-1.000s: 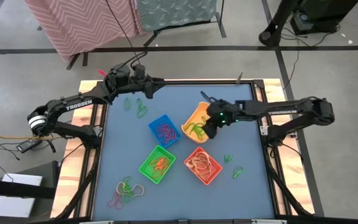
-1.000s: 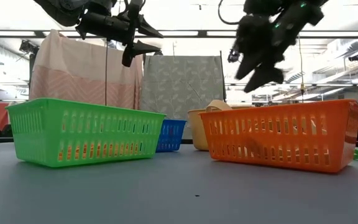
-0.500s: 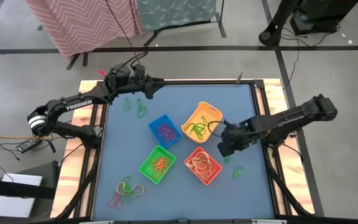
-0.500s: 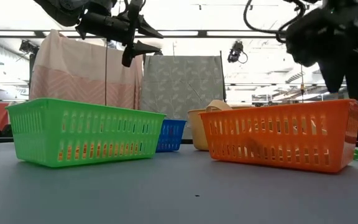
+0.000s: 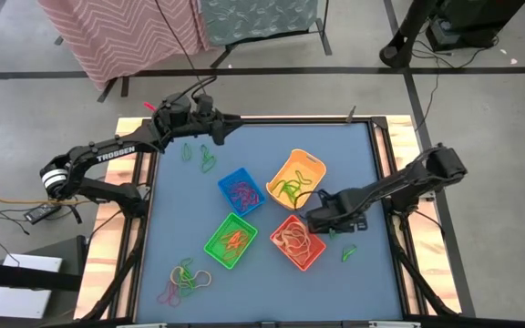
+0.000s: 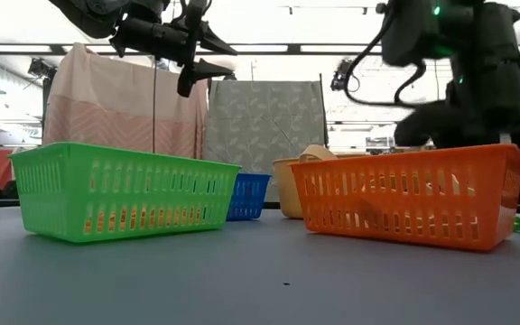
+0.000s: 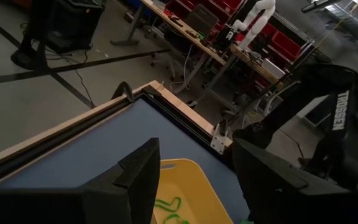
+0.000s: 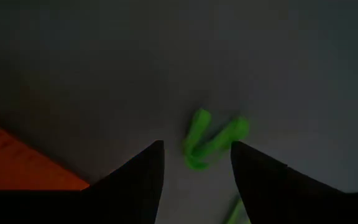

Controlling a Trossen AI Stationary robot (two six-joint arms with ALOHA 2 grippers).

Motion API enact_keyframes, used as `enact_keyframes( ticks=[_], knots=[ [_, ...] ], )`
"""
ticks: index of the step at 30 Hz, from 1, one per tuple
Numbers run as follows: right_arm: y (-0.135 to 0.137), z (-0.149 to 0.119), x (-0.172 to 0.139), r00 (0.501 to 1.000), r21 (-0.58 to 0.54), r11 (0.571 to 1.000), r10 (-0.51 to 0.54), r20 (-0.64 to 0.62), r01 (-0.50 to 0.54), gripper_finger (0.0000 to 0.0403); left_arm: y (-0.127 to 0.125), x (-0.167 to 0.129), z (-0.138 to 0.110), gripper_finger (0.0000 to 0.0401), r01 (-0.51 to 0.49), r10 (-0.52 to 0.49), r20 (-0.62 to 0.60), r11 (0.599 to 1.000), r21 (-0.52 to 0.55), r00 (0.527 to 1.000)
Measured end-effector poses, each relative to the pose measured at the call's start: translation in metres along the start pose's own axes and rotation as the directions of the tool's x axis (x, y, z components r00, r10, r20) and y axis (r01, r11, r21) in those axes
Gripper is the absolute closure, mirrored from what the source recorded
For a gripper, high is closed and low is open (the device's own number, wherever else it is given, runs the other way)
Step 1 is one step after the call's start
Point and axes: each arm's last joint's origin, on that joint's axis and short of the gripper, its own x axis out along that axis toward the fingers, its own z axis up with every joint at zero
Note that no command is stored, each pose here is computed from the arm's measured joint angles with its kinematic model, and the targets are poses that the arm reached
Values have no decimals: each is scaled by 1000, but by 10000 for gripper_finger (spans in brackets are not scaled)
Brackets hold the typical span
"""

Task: Sort rubber bands into baskets
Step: Put the green rubber band into the yellow bin

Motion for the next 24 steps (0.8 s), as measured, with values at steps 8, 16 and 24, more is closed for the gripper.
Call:
enact_keyframes(
  ticks=[8, 16, 24],
  knots=[
    [7, -1, 22, 996, 11, 996, -87, -34, 87, 206, -1, 0, -1, 195, 28, -28, -21, 1000, -2, 999],
    [5, 2, 17, 998, -60, 996, -70, -3, 70, 300, -1, 0, -1, 195, 28, -27, -19, 999, 24, 999],
    [0, 6, -11, 999, -237, 971, 24, 25, -17, 392, -1, 0, -1, 195, 26, -26, -18, 999, 25, 1000]
  ],
)
